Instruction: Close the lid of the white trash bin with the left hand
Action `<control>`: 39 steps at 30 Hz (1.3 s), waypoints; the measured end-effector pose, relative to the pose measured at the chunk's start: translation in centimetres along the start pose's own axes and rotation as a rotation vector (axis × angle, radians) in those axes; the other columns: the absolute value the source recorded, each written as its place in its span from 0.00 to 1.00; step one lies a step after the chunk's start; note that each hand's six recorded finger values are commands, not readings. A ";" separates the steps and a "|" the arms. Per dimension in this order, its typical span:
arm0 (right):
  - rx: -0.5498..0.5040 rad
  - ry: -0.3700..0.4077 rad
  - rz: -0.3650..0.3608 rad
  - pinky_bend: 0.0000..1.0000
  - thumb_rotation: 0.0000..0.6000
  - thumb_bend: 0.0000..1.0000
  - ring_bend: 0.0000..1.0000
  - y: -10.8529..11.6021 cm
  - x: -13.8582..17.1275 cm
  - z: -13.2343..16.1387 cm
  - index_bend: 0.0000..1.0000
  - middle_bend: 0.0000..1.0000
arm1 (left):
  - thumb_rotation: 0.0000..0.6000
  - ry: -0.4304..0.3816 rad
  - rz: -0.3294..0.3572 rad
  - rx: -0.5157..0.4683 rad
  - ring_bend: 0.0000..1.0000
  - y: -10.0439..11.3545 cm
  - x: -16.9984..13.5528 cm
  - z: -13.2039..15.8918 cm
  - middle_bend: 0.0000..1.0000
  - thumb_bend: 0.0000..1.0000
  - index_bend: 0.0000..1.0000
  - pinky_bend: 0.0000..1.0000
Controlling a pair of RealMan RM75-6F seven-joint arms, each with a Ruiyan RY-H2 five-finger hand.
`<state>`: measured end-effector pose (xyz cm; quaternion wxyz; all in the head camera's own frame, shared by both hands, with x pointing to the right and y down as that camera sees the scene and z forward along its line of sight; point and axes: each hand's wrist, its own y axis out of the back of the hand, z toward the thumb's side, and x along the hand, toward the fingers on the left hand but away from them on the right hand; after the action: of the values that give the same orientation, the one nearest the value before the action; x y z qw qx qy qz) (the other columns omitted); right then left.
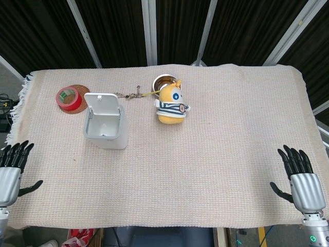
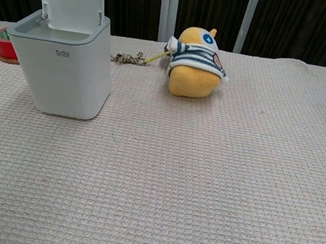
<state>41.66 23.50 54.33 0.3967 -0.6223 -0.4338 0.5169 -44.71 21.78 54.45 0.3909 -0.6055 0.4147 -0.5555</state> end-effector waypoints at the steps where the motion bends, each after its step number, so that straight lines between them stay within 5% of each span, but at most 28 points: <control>1: -0.004 0.000 0.000 0.00 1.00 0.24 0.00 0.0 0.0 0.0 0.00 0.00 | 1.00 0.001 0.018 -0.007 0.35 0.6 0.6 0.2 0.36 0.28 0.00 0.44; 4: -0.009 0.000 0.003 0.00 1.00 0.24 0.00 -0.1 -0.1 0.0 0.00 0.00 | 1.00 -0.001 0.051 -0.030 0.67 2.2 2.5 1.0 0.71 0.40 0.00 0.69; 12: -0.020 -0.004 0.008 0.00 1.00 0.24 0.00 -0.2 -0.3 0.1 0.00 0.00 | 1.00 -0.031 0.031 -0.059 0.92 5.3 8.1 4.0 0.98 0.57 0.00 0.87; 23: -0.044 -0.022 0.017 0.00 1.00 0.24 0.00 -0.2 -0.3 -0.2 0.00 0.00 | 1.00 -0.044 -0.051 -0.076 0.98 8.2 14.8 8.4 1.00 0.63 0.04 0.93; 39: -0.074 -0.051 0.022 0.00 1.00 0.24 0.00 0.1 -0.1 -1.0 0.00 0.00 | 1.00 -0.024 -0.211 -0.017 0.98 7.5 21.6 15.2 1.00 0.64 0.19 0.93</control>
<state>42.70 23.33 54.41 0.3566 -0.6280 -0.4557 0.5204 -29.28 -0.86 53.78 0.3301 -0.6558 0.3489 -0.5825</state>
